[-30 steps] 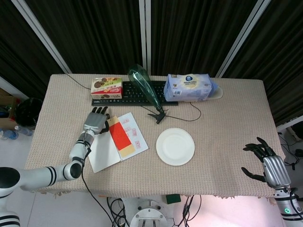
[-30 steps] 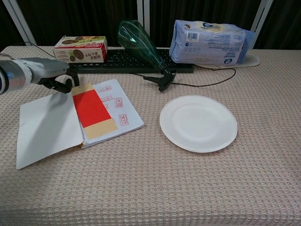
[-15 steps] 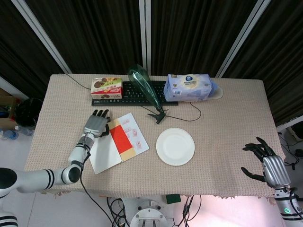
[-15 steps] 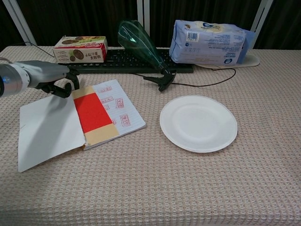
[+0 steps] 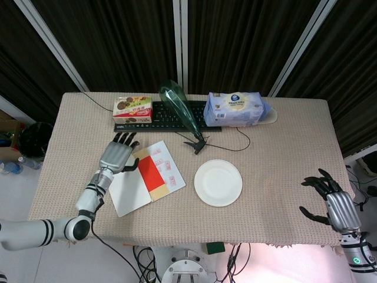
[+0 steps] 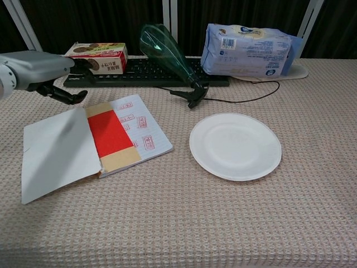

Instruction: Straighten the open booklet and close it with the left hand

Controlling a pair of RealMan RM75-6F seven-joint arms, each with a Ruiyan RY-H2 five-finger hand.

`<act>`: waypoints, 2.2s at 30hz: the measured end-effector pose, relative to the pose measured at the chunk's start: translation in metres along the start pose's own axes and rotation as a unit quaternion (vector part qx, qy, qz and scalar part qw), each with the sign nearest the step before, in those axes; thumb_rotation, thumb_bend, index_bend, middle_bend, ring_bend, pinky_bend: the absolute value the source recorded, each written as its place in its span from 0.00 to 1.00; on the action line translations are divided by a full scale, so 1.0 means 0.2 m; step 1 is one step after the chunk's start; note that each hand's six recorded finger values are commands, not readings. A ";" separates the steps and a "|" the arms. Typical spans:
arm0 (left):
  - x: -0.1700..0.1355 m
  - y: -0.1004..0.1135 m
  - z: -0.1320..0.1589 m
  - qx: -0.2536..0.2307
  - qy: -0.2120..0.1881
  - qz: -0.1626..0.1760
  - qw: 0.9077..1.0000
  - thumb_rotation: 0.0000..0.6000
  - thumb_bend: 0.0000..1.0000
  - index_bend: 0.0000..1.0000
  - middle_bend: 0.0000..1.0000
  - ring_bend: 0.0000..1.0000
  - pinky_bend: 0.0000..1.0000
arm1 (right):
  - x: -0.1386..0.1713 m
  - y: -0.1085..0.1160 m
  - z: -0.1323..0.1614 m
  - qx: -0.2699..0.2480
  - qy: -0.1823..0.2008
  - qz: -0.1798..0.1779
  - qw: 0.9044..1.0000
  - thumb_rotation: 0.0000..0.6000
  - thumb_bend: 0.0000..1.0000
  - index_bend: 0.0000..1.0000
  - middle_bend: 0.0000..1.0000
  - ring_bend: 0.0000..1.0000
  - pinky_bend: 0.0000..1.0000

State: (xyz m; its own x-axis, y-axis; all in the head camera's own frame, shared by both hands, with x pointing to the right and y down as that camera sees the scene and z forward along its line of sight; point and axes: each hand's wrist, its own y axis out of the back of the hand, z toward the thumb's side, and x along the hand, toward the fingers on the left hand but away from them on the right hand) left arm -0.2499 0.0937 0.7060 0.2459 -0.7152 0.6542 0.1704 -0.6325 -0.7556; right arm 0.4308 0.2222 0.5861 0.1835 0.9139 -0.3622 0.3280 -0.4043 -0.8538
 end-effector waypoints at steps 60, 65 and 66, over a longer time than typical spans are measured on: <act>-0.35 -0.37 -0.05 0.060 0.007 -0.008 0.998 0.99 0.16 0.04 0.00 0.00 0.04 | -0.04 -0.02 0.03 0.002 0.003 0.008 1.000 1.00 0.15 0.34 0.25 0.06 0.22; -0.36 -0.32 -0.09 0.073 0.020 0.034 0.997 1.00 0.16 0.04 0.00 0.00 0.04 | -0.04 -0.02 0.03 0.002 0.004 0.006 1.000 1.00 0.15 0.34 0.25 0.06 0.22; -0.37 -0.32 -0.09 0.075 0.022 0.043 0.996 1.00 0.16 0.04 0.00 0.00 0.04 | -0.04 -0.02 0.03 0.002 0.004 0.006 1.000 1.00 0.15 0.34 0.25 0.06 0.22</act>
State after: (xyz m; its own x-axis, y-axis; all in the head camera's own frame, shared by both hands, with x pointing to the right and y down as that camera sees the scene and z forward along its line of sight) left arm -0.2962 0.1807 0.7061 0.2249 -0.7797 0.5844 0.2916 -0.5185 -0.8038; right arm 0.4219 0.2169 0.5892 0.1958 0.9085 -0.3693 0.3219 -0.4152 -0.8509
